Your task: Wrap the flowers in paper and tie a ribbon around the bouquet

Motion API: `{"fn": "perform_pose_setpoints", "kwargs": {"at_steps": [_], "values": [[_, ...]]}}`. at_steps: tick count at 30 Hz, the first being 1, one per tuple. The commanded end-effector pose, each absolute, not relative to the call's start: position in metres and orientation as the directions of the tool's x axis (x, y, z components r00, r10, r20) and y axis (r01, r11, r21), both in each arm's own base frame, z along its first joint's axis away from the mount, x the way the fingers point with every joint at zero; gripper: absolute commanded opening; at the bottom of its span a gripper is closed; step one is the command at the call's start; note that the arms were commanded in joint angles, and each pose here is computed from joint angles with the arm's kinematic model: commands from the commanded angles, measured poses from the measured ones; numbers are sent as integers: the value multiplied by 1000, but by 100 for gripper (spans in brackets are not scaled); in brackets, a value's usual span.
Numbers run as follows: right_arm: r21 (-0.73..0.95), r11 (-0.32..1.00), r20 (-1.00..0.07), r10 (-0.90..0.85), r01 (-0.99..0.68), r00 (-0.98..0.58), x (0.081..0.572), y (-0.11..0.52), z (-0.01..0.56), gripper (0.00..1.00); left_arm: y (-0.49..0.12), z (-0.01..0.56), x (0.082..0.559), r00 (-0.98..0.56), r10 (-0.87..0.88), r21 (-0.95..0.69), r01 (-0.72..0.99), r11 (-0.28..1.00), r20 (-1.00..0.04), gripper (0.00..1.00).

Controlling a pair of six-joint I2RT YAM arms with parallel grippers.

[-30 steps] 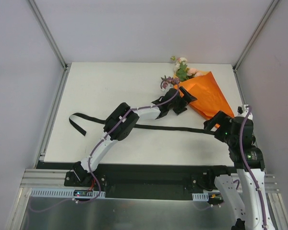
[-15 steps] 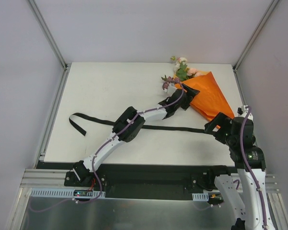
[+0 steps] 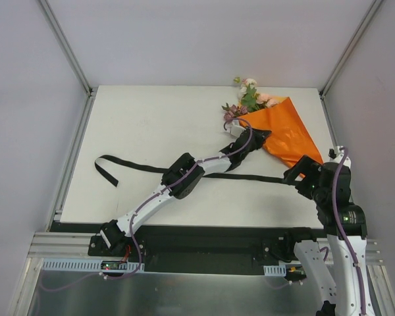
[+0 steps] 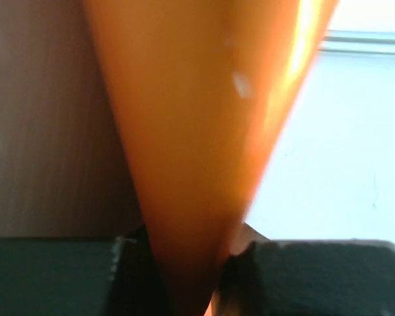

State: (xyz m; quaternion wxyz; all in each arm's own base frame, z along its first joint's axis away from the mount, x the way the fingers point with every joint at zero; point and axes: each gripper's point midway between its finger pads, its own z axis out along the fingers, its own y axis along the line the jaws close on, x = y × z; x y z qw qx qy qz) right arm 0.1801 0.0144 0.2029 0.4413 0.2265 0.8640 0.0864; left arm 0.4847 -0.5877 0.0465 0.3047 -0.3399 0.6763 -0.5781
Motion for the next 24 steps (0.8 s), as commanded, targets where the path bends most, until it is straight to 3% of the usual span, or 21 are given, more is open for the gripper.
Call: {"fn": "perform_pose_setpoints", "kwargs": {"at_steps": [1,2,10,16,24], "values": [[335,886,-739,458,319,-494,179,10,210,98,-578,78,501,-545,-838,-999,-30,-11,25,8],[336,885,-734,460,321,-500,179,11,208,98,-577,89,503,-541,-840,-999,-23,-29,37,0],[362,877,-728,477,315,-493,182,14,219,98,-553,151,514,-545,-810,-974,-57,-220,215,0],[360,870,-716,490,338,-497,186,13,216,98,-510,167,509,-590,-768,-966,-101,-236,249,0],[326,856,-660,510,401,-552,195,11,185,97,-440,145,473,-725,-646,-970,-149,-191,238,0]]}}
